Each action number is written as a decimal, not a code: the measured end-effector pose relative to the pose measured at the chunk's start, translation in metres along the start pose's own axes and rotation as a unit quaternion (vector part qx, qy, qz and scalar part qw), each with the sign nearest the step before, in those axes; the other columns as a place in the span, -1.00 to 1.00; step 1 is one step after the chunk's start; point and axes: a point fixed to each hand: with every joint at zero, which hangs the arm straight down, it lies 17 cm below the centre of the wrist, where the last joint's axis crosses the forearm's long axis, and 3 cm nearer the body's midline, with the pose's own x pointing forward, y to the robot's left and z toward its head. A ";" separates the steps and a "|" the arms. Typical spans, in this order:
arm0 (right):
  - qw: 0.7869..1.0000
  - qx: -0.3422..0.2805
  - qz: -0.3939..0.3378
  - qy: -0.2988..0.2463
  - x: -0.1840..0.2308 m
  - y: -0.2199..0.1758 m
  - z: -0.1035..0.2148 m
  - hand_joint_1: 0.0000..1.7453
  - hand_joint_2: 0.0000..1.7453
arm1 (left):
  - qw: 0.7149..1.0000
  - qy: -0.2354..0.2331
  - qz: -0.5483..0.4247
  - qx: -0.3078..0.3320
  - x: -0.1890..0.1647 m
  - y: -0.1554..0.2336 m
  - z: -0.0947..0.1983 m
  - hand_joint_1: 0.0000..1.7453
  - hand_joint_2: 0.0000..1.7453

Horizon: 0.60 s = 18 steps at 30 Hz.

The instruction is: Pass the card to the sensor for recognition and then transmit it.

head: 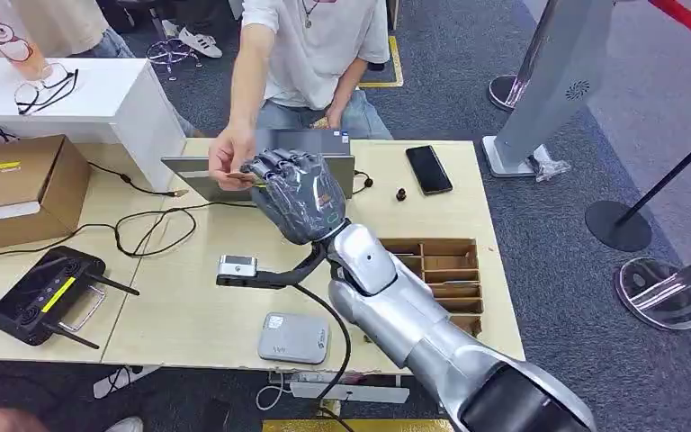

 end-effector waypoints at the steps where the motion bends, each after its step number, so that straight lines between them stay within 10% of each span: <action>1: 1.000 0.001 0.000 0.000 0.000 0.001 0.000 -1.00 1.00 | 1.000 0.000 0.000 0.000 0.000 0.000 0.000 -1.00 -1.00; 16: 0.999 -0.006 -0.040 0.022 -0.006 -0.001 0.001 -1.00 1.00 | 1.000 -0.002 -0.002 -0.001 -0.003 -0.002 0.001 -1.00 -1.00; 17: 0.999 -0.009 -0.045 0.025 -0.007 -0.002 0.001 -1.00 -1.00 | 1.000 -0.003 -0.004 -0.002 -0.003 -0.002 0.001 -1.00 -1.00; 18: 0.998 -0.011 -0.050 0.030 -0.010 -0.003 0.002 -1.00 -1.00 | 1.000 -0.004 -0.006 -0.002 -0.002 -0.002 0.001 -1.00 -1.00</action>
